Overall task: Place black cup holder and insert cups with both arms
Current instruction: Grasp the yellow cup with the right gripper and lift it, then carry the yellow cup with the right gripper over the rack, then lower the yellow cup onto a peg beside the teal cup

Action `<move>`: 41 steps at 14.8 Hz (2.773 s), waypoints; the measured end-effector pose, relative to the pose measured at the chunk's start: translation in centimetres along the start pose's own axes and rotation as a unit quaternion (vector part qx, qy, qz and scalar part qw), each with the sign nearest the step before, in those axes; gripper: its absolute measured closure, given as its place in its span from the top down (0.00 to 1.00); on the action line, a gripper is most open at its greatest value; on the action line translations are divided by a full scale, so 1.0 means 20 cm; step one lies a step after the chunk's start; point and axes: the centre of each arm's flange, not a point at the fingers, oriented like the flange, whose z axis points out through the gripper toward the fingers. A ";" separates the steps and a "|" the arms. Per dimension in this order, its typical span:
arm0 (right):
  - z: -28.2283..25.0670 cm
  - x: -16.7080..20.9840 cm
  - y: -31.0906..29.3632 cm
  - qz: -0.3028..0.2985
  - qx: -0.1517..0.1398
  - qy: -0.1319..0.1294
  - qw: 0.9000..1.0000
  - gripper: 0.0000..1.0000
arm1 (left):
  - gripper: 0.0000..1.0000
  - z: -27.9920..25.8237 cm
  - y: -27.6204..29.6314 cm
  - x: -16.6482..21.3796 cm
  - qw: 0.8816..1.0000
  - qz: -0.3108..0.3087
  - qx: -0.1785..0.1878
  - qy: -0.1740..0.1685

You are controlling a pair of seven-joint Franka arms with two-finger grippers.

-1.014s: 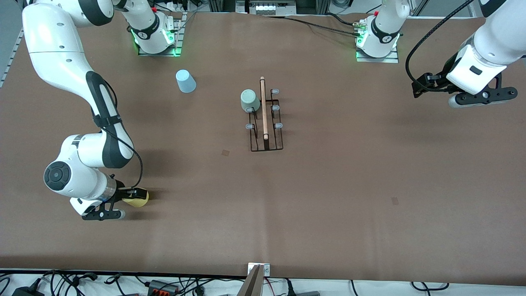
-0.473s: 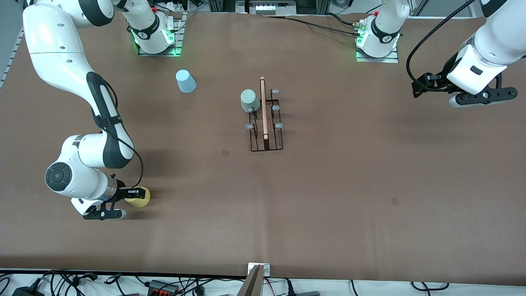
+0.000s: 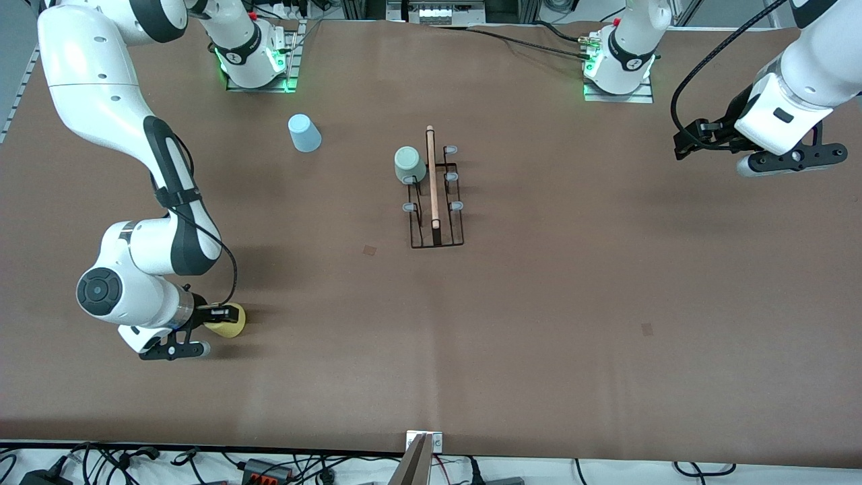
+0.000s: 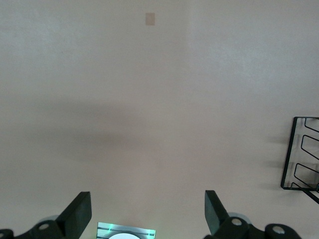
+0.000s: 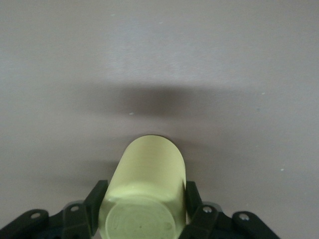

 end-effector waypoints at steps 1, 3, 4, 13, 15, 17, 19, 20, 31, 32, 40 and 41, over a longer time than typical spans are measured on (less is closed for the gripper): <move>-0.06 0.01 -0.06 -0.008 0.006 0.000 1.000 0.67 | 1.00 0.00 0.00 0.00 1.000 0.000 0.000 0.000; -0.24 0.01 -0.22 -0.029 0.020 -0.002 0.999 0.67 | 1.00 0.00 0.00 0.00 1.000 0.000 0.000 0.000; -0.35 0.00 -0.31 -0.042 0.028 -0.005 0.999 0.67 | 1.00 0.00 0.00 0.00 1.000 0.000 0.000 0.000; -0.69 -0.34 -1.53 -0.078 0.022 -0.047 0.996 0.67 | 1.00 0.00 -0.02 0.01 1.000 0.026 -0.001 -0.001; -0.72 -0.44 -1.76 -0.073 0.019 -0.043 0.996 0.67 | 1.00 0.00 -0.03 0.01 1.000 0.024 -0.001 -0.001; -0.75 -0.53 -1.91 -0.071 0.018 -0.041 0.996 0.67 | 1.00 -0.01 -0.05 0.01 1.000 0.018 -0.002 0.001; -0.74 -0.61 -2.05 -0.069 0.016 -0.044 0.996 0.67 | 1.00 -0.03 -0.06 0.02 1.000 0.011 -0.003 0.005; -0.73 -0.65 -2.10 -0.069 0.014 -0.046 0.996 0.67 | 1.00 -0.03 -0.07 0.02 1.000 0.009 -0.004 0.006; -0.51 -0.71 -2.19 -0.067 0.001 -0.071 0.995 0.67 | 1.00 -0.03 -0.08 0.02 1.000 0.006 -0.004 0.006; -0.50 -0.71 -2.19 -0.067 0.001 -0.071 0.995 0.67 | 1.00 -0.03 -0.09 0.02 1.000 0.005 -0.004 0.006; -0.45 -0.73 -2.23 -0.073 0.003 -0.067 0.995 0.67 | 1.00 -0.03 -0.10 0.03 1.000 0.003 -0.004 0.006; -0.44 -0.74 -2.23 -0.074 0.004 -0.066 0.995 0.67 | 1.00 -0.03 -0.10 0.03 1.000 0.003 -0.004 0.006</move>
